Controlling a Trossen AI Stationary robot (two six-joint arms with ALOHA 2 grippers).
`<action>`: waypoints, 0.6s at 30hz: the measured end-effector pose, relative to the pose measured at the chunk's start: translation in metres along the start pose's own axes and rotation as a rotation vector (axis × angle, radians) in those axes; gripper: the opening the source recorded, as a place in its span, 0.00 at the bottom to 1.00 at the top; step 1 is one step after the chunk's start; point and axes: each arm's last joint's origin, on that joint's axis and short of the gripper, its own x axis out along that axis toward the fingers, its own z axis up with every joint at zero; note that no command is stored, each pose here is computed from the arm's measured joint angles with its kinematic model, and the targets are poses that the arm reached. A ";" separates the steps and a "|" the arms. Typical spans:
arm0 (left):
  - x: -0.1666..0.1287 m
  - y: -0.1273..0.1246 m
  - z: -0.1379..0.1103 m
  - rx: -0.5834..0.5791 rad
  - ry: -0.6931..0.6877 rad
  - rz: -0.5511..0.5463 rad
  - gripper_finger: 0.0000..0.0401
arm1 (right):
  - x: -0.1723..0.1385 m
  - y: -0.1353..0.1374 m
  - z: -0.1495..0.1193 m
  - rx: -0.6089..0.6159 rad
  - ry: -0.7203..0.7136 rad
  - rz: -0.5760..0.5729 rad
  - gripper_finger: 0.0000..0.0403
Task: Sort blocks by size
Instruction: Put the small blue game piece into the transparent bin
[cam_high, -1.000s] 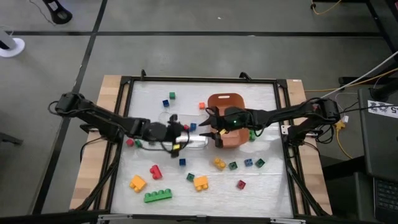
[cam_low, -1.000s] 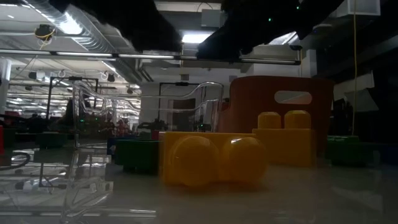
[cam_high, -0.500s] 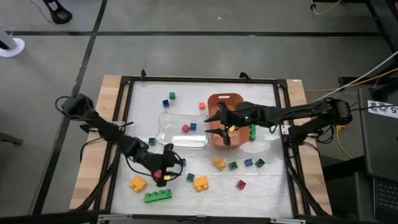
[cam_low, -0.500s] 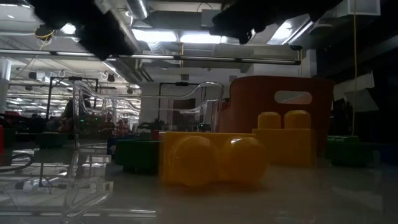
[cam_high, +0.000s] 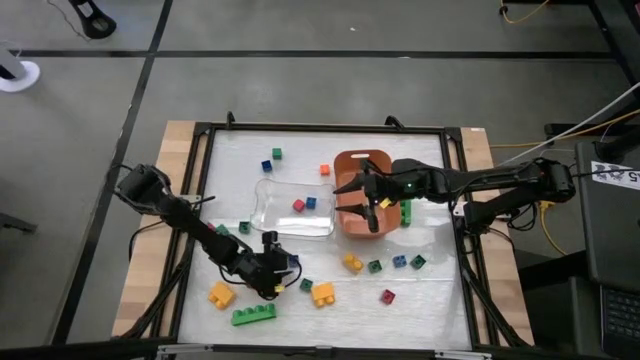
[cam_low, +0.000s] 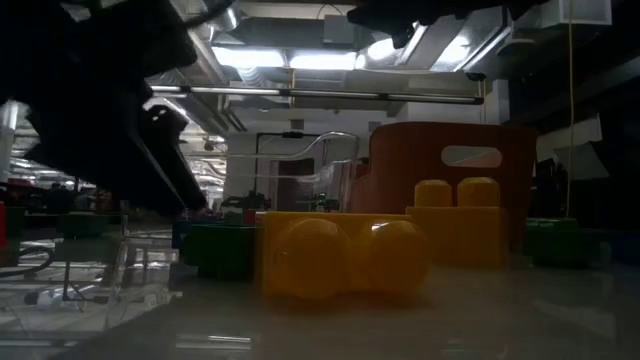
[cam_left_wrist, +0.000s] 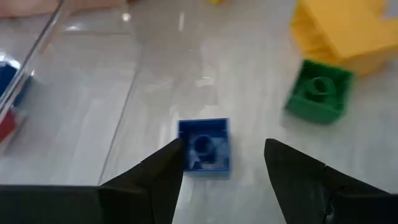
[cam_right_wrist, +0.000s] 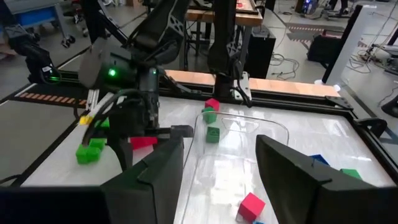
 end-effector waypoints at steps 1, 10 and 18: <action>0.002 0.000 -0.001 0.004 0.002 0.013 0.52 | 0.000 0.000 0.000 0.000 0.000 0.000 0.49; 0.010 0.001 -0.007 0.000 0.025 0.041 0.52 | 0.000 0.000 -0.001 0.001 0.006 0.001 0.49; 0.017 -0.001 -0.013 -0.031 0.042 0.055 0.52 | 0.000 0.000 -0.001 0.002 0.011 0.002 0.49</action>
